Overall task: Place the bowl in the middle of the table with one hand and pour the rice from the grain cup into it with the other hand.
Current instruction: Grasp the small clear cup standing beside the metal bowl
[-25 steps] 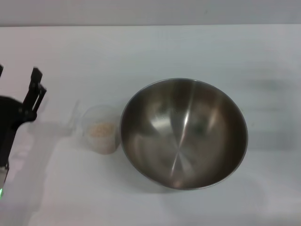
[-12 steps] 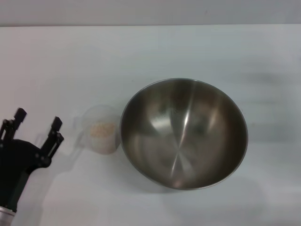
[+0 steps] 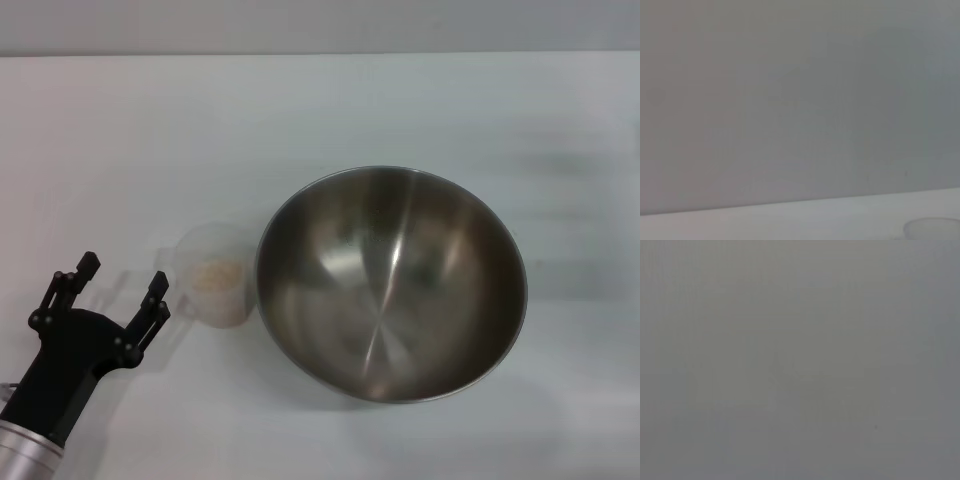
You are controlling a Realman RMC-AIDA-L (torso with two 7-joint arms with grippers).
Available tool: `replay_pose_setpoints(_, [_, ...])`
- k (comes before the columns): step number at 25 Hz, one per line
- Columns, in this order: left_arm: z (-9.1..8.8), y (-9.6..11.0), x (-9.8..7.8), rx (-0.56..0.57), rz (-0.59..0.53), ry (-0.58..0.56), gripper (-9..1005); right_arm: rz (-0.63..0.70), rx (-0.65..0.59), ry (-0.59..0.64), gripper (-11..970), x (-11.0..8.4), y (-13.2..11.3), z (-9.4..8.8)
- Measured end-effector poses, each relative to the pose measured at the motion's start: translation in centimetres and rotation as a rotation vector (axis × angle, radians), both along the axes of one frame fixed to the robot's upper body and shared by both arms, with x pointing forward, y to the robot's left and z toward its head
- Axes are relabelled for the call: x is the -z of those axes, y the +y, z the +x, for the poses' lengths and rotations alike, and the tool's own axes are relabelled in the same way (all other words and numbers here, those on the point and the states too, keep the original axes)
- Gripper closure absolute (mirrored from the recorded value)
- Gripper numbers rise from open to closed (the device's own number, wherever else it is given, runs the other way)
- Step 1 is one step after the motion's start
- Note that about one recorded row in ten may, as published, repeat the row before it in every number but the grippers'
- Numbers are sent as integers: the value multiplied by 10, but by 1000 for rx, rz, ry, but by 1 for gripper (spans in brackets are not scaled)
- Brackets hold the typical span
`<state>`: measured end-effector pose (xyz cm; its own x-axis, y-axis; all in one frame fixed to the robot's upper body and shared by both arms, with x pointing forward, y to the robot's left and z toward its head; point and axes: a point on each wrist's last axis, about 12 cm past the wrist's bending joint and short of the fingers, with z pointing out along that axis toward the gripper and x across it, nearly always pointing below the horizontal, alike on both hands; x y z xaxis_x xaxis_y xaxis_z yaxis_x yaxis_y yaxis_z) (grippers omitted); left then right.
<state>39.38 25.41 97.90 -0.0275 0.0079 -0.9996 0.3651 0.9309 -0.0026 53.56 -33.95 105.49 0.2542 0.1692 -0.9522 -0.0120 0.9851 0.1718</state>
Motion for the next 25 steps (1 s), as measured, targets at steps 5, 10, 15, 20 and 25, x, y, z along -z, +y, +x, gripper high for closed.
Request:
replay_pose_setpoints(5, [1,0,1,1,5,7,251,0,3,3,493,1,-1,-2])
replay_pose_setpoints(10, [8,1,2,2,24,20,252,1,6,2,492,1,-1,-3])
replay_pose_setpoints(15, [13,1,2,5,37,20,253,1,10,6,492,2,-2,-3])
replay_pose_setpoints(20, [21,1,2,9,51,23,255,1,11,8,493,2,-2,-3])
replay_pose_setpoints(25, [27,2,0,5,59,19,256,2,14,18,493,3,-3,-3])
